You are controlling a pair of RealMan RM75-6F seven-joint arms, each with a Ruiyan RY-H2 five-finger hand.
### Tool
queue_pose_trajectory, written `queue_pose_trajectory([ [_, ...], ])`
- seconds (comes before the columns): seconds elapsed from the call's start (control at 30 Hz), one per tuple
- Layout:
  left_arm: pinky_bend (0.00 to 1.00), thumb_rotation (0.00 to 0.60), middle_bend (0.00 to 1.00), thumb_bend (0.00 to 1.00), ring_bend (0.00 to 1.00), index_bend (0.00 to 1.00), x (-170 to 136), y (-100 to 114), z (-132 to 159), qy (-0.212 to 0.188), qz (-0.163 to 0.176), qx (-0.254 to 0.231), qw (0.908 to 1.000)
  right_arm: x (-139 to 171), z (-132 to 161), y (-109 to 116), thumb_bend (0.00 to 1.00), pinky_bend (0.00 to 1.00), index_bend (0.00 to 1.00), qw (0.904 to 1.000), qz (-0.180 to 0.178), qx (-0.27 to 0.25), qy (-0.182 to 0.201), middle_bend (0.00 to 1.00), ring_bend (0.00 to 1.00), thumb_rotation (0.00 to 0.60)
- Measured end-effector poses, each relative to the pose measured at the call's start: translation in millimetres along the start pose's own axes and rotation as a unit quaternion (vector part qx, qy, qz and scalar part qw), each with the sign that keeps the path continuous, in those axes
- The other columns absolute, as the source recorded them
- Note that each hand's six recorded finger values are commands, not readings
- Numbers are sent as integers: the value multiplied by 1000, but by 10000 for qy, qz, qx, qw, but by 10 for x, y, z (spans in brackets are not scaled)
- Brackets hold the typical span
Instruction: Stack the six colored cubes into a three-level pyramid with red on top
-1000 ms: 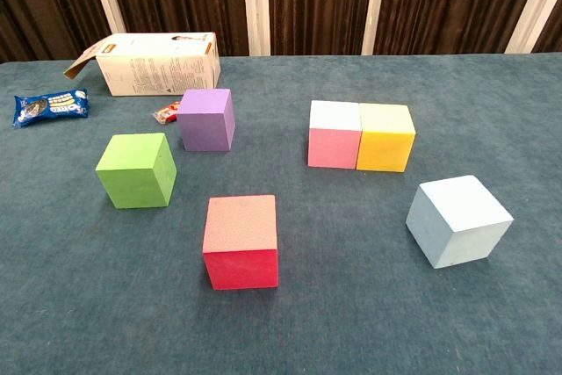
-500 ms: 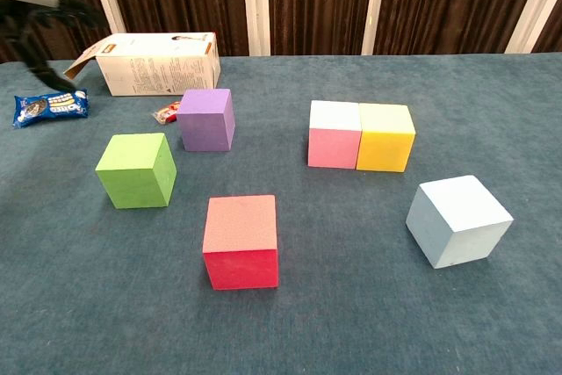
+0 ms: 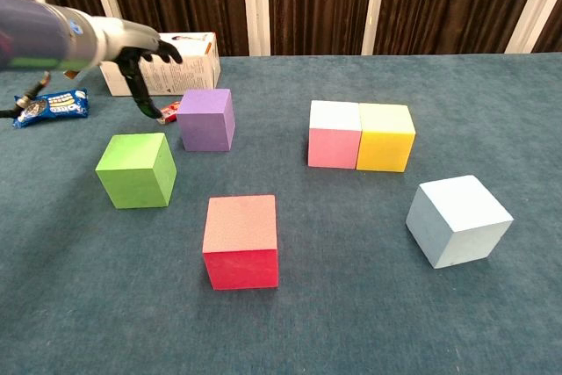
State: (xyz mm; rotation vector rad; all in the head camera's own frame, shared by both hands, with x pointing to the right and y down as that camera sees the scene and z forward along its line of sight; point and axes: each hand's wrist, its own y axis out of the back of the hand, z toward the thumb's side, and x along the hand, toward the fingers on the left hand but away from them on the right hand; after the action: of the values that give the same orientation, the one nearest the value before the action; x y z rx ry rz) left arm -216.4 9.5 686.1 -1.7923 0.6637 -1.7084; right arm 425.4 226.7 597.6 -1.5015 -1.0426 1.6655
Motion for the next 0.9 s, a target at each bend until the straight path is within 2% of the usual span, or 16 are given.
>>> queue_pose_trajectory([
  [0.37, 0, 600, 71, 303, 0, 156, 81, -123, 202, -212, 12, 73, 9997, -11, -11, -19, 75, 0, 0, 10000, 65, -15, -68, 0, 0, 600],
  [0.77, 0, 600, 107, 309, 0, 168, 91, -74, 387, -328, 145, 36, 9994, -2, -34, 1, 75, 0, 0, 9998, 87, -90, -146, 0, 0, 600],
  [0.9, 0, 600, 146, 339, 0, 181, 94, -84, 408, -323, 114, 52, 9994, 0, -40, 3, 74, 0, 0, 9998, 103, -100, -170, 0, 0, 600],
])
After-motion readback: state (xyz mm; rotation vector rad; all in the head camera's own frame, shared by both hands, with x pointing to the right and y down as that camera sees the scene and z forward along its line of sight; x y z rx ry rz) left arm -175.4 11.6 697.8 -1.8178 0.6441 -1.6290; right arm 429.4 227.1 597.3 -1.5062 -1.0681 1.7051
